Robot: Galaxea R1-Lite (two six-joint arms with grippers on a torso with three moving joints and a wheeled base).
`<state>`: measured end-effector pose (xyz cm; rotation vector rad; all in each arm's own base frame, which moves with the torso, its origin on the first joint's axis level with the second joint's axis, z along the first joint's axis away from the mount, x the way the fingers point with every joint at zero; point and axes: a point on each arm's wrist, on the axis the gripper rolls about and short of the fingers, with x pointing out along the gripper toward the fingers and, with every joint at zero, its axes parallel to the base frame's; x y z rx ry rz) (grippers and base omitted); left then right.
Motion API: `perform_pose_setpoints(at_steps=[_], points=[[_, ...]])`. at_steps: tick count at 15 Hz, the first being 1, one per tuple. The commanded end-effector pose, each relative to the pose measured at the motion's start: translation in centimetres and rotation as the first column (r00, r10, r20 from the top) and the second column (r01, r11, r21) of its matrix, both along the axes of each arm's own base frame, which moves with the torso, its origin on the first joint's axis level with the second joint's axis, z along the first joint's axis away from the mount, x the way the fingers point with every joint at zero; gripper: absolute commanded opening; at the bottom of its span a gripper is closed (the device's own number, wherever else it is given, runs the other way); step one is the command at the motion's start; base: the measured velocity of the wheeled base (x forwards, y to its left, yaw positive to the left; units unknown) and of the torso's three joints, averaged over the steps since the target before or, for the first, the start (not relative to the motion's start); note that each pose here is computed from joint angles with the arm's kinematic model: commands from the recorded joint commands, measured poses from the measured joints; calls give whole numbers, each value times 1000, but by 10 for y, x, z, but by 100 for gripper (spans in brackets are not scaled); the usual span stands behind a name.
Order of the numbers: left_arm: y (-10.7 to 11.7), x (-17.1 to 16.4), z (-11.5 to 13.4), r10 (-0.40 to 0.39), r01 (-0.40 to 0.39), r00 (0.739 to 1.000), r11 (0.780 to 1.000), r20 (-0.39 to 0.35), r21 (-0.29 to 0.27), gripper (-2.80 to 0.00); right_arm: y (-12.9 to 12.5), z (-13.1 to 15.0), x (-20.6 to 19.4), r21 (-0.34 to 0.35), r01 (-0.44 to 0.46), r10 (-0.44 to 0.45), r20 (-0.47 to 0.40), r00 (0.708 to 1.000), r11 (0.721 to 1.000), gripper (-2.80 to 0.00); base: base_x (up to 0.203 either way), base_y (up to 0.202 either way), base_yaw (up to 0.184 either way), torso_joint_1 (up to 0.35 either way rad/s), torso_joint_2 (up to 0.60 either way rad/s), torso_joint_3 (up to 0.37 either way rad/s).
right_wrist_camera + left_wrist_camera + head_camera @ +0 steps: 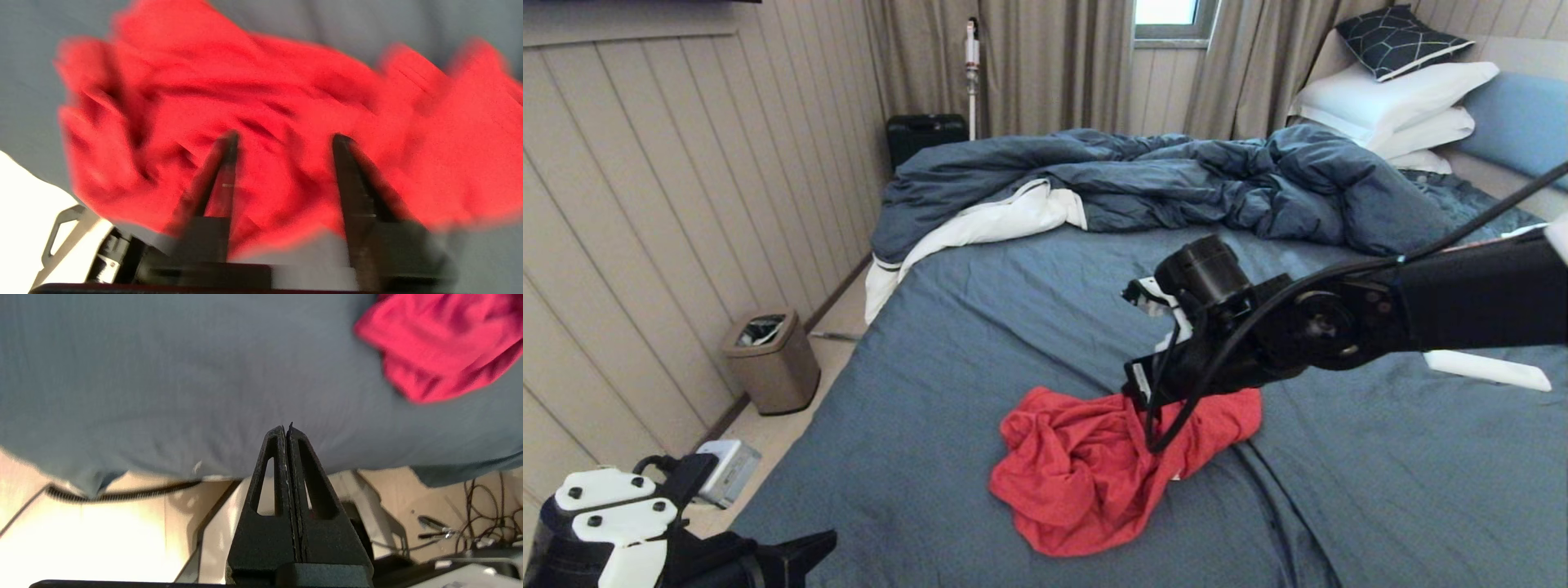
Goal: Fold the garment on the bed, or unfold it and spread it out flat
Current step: Unford the red T-shirt
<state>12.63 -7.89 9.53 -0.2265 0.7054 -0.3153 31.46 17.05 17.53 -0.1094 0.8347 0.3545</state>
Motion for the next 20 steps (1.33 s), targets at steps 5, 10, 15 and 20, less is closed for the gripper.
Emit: perform_pose_setpoints(at_steps=[5, 10, 15, 20], points=[[-40, 53, 19, -28, 29, 999, 999, -27, 25, -280, -63, -9, -25, -19, 138, -139, -50, 989, 990, -280, 0, 0, 0, 0, 0, 0], [-99, 104, 20, -134, 136, 990, 987, -34, 83, -280, -74, -33, -25, -27, 179, -181, -69, 981, 983, -280, 0, 0, 0, 0, 0, 0], [-149, 106, 5, -284, 283, 959, 943, -22, 172, -280, -70, -36, -24, 13, 156, -156, -37, 987, 988, 0, 0, 0, 0, 0, 0, 0], [-161, 111, -1, -241, 228, 970, 939, 19, 258, -280, -59, -35, -14, 18, 145, -144, -26, 989, 989, 0, 0, 0, 0, 0, 0, 0]])
